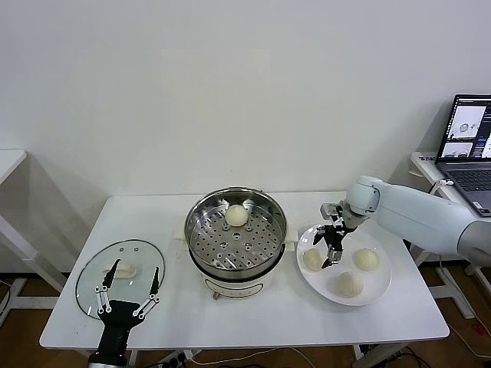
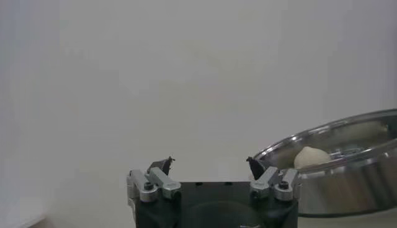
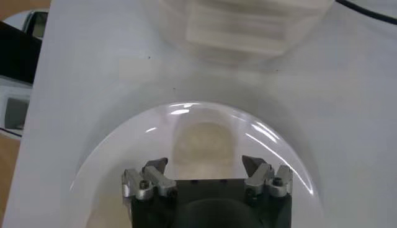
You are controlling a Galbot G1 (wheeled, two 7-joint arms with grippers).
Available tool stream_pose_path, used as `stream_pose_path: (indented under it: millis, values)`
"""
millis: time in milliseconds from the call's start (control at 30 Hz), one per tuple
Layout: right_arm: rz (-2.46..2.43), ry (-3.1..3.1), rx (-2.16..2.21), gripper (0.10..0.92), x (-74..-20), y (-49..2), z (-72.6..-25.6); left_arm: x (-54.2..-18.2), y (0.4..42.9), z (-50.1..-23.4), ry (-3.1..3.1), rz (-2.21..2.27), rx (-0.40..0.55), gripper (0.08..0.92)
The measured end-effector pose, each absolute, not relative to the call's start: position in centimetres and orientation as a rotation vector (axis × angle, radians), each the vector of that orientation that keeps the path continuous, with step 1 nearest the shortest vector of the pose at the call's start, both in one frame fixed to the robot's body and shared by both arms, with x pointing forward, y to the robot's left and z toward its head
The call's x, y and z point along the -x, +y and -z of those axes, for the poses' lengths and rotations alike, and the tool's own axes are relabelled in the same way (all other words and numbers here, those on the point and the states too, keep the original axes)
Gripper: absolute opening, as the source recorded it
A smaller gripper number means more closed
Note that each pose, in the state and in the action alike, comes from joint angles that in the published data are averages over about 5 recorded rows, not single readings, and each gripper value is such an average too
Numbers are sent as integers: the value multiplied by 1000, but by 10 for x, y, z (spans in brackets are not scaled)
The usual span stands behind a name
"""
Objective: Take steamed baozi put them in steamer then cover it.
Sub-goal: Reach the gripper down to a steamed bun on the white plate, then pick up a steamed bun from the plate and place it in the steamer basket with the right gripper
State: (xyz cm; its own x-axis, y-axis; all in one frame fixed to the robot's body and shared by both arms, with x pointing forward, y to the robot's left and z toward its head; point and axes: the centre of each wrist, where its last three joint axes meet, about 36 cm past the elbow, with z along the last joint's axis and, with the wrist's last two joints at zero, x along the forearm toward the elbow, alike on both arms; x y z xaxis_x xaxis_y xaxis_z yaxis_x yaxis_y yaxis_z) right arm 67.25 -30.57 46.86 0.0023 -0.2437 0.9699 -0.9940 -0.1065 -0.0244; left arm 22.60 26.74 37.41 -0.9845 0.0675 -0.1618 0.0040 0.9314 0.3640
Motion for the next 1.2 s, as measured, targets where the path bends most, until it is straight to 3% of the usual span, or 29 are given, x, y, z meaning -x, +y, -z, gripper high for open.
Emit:
stream_pose_path:
  millis: [367,633,933,1200]
  values:
    - [-1184,-1365,-1456,706,-668,-303,-459,-227,268,-374,2916,-547,-52,823]
    - [-1214,-1371,-1461,679,-670,-305,-482,-227,266,-376,2910,-539,-54,823]
    - [-1325,-1344,-1525,653,-694,-285,-584,-229,262,-379,2899,-525,-76,823]
    - [-1452,-1270,-1618,661,-698,-221,-684,-230,257,-383,2888,-509,-90,823]
